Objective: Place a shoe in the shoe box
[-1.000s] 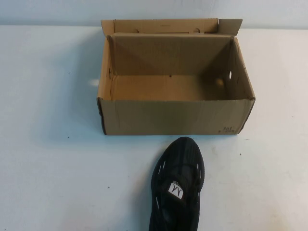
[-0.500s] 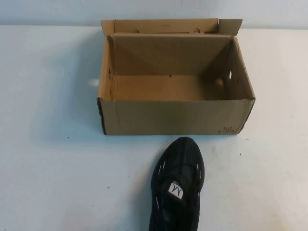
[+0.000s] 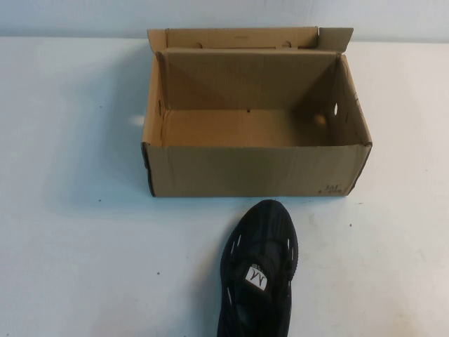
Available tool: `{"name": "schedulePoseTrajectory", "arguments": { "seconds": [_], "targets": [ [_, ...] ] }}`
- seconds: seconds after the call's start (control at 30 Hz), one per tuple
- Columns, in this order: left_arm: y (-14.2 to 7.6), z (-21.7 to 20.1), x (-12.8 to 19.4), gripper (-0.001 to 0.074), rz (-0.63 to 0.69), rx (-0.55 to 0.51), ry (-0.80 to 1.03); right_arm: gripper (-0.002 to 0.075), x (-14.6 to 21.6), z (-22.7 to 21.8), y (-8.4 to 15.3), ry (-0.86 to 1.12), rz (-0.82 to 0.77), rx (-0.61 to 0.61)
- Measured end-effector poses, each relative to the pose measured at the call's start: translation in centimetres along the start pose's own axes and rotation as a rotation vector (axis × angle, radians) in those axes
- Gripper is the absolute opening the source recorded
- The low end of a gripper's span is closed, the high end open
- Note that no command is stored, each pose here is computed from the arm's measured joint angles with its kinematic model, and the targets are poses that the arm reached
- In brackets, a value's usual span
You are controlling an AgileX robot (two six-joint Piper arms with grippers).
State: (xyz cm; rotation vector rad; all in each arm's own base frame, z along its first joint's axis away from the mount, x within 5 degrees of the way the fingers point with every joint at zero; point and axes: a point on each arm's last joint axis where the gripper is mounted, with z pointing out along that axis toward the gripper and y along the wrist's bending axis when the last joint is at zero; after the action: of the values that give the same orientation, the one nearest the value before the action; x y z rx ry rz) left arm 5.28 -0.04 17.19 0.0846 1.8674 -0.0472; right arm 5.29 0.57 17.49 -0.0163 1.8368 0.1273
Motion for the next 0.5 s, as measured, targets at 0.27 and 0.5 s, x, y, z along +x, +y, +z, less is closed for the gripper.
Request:
{"name": "schedulePoseTrajectory", "arguments": {
  "seconds": [0.27, 0.5],
  "targets": [
    [-0.8, -0.5, -2.8, -0.0001, 0.005, 0.089, -0.313, -0.0016, -2.4, -0.3, 0.1, -0.270, -0.007, -0.010],
    [-1.8, -2.7, -6.2, -0.0001, 0.015, 0.219, -0.760, -0.0016, -6.4, -2.6, 0.3, -0.774, -0.011, -0.034]
  ]
}}
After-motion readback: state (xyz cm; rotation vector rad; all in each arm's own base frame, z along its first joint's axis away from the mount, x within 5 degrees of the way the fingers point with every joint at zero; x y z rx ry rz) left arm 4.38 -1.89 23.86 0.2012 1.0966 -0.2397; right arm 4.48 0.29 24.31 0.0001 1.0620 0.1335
